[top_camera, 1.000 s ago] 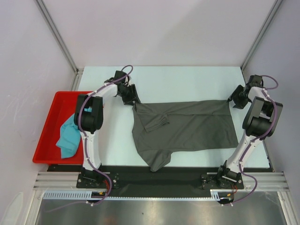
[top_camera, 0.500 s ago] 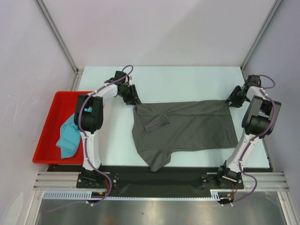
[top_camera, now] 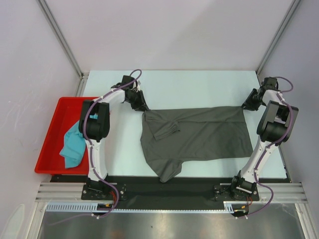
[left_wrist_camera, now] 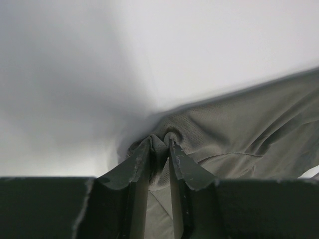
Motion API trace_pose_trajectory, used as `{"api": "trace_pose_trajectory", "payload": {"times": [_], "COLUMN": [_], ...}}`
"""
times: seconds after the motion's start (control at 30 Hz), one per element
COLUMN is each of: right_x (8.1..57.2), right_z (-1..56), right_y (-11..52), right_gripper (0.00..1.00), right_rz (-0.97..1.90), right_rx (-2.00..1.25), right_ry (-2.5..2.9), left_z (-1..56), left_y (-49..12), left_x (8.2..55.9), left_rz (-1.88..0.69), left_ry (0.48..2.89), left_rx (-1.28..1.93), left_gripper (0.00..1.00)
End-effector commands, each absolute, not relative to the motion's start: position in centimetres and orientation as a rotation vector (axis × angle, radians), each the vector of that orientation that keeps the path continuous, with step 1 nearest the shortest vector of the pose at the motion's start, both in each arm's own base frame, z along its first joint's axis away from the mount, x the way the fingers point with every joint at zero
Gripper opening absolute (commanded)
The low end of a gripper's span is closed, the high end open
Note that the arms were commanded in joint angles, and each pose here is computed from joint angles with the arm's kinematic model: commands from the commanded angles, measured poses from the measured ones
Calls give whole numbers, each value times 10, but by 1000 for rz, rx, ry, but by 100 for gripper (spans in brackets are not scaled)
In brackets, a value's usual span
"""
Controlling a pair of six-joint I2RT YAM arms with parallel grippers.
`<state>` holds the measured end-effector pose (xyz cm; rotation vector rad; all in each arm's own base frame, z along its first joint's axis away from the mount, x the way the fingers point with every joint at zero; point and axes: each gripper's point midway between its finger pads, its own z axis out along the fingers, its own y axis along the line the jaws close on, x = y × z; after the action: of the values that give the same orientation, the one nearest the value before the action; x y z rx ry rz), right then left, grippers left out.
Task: Fold and stack the t-shirts
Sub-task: Fold the tshirt
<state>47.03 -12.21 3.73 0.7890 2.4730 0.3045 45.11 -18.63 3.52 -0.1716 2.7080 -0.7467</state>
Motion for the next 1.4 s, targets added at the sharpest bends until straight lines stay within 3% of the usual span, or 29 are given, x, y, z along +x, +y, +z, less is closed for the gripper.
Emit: {"api": "trace_pose_trajectory", "payload": {"times": [0.0, 0.23, 0.47, 0.73, 0.9, 1.07, 1.37], "right_x": [485, 483, 469, 476, 483, 490, 505], "right_z": [43, 42, 44, 45, 48, 51, 49], "right_y": [-129, -124, -123, -127, -133, -140, -146], "right_gripper": [27, 33, 33, 24, 16, 1, 0], "right_rz": [296, 318, 290, 282, 253, 226, 250], "right_rx": [772, 769, 752, 781, 792, 799, 839], "right_ry": [2444, 2461, 2462, 2438, 2421, 2411, 2383], "left_z": [49, 51, 48, 46, 44, 47, 51], "left_y": [-187, -187, -186, -186, -183, -177, -165], "left_x": [454, 454, 452, 454, 456, 459, 468], "left_rz": [-774, -779, -774, -762, -735, -688, -637], "left_ry": [2671, 2664, 2670, 2672, 2686, 2671, 2629], "left_rx": [-157, -160, -163, -163, -166, -173, -213], "left_gripper": [25, 24, 24, 17, 1, 0, 1]}}
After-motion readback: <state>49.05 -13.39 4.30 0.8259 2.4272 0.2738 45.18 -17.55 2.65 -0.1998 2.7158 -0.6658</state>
